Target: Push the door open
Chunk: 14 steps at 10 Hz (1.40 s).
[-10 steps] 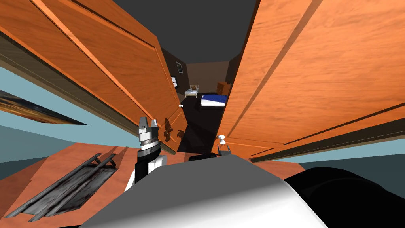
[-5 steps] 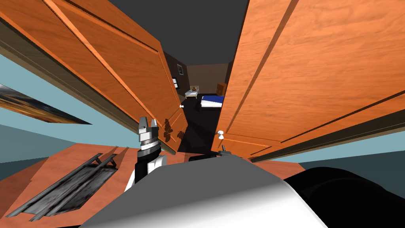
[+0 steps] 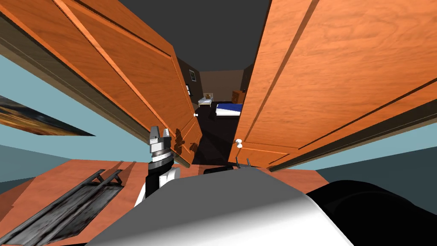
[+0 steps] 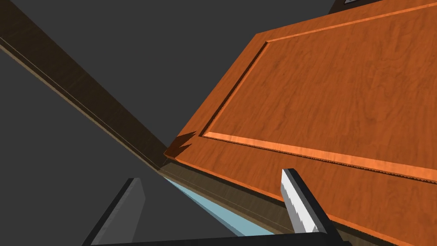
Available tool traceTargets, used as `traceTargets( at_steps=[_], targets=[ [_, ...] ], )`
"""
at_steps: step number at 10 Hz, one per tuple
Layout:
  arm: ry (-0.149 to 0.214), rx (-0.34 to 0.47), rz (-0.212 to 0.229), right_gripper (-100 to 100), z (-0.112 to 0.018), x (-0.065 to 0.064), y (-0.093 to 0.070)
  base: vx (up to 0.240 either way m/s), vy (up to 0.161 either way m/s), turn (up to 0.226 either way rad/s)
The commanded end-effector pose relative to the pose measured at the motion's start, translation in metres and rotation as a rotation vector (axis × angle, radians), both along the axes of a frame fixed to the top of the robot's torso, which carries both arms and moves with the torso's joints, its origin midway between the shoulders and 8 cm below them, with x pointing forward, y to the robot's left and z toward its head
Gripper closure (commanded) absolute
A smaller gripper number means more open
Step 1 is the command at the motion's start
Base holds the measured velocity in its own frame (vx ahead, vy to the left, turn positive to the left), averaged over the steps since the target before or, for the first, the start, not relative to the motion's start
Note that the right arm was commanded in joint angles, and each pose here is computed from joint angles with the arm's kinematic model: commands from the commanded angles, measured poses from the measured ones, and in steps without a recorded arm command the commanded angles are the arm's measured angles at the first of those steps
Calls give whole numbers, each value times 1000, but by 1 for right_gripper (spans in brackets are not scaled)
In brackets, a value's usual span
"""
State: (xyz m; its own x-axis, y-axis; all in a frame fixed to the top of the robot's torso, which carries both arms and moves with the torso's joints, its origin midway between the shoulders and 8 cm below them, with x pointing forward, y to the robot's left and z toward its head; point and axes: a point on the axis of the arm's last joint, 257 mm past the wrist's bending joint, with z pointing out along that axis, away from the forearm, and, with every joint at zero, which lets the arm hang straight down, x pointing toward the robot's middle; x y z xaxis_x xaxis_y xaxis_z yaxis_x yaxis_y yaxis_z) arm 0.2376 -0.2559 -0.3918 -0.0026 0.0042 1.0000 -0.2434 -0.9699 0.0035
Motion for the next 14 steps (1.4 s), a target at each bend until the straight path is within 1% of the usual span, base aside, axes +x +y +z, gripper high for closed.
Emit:
traceTargets(
  at_steps=[1,6,7,8,13,14],
  targets=[
    [1,0,-2,-100,0,4,0,144,-40,9],
    [3,1,-11,-100,0,20,-1,198,-67,20],
    [1,1,-11,-100,0,19,-1,88,-35,8],
    [1,1,-11,100,0,19,-1,-10,5,-4],
    [1,1,-11,100,0,19,-1,-19,7,-1],
    [2,1,-48,-100,0,11,-10,-44,113,-118]
  ],
)
